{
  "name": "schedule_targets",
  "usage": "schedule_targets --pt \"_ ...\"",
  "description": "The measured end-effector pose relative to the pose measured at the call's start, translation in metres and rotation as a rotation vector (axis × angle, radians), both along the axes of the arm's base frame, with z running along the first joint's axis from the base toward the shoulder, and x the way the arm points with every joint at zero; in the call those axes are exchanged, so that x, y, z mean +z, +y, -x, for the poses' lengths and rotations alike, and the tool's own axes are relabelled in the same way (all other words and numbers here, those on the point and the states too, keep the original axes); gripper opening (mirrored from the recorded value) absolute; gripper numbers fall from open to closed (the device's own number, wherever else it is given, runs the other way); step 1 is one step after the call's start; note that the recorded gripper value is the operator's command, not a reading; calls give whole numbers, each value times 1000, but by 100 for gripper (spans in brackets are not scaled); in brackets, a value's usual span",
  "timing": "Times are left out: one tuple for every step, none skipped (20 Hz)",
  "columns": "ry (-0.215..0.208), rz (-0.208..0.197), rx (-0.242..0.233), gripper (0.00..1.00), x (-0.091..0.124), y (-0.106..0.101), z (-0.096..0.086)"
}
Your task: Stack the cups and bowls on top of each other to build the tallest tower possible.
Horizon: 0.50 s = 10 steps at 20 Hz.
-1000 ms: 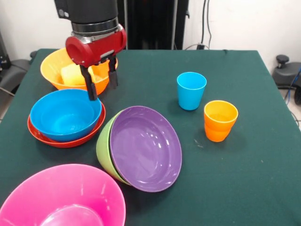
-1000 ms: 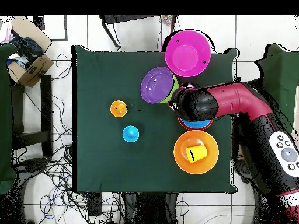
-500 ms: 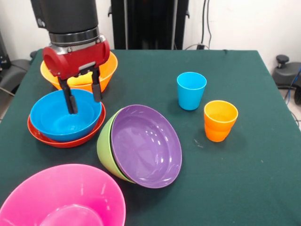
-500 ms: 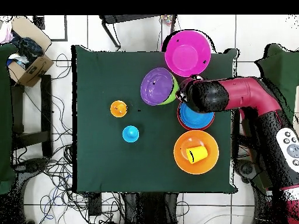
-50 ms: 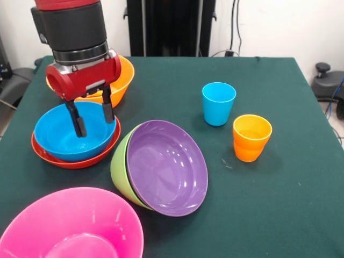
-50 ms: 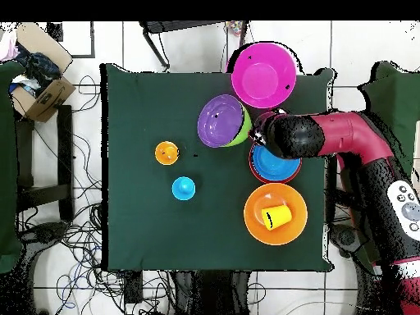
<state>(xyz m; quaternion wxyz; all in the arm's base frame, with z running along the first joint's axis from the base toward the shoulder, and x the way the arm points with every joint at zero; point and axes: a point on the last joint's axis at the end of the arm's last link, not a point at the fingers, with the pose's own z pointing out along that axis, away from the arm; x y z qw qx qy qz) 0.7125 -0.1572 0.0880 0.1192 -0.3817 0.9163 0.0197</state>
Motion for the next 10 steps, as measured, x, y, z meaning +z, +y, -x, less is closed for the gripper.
schedule_targets --pt "6 -5 -4 100 -2 0 1" --pt "10 -8 -7 100 -4 -1 2" --pt "13 -11 -10 100 -5 -1 3" --pt "19 -17 -17 100 -6 -2 4" --pt "22 -21 -22 100 -6 -3 5" --pt "24 -26 -27 100 -7 -4 6" --pt "28 -32 -34 100 -6 -6 6" --pt "30 -36 -39 100 -6 -7 7" --pt "36 -41 -49 100 -7 -9 8" --pt "41 -45 -57 100 -7 -11 9"
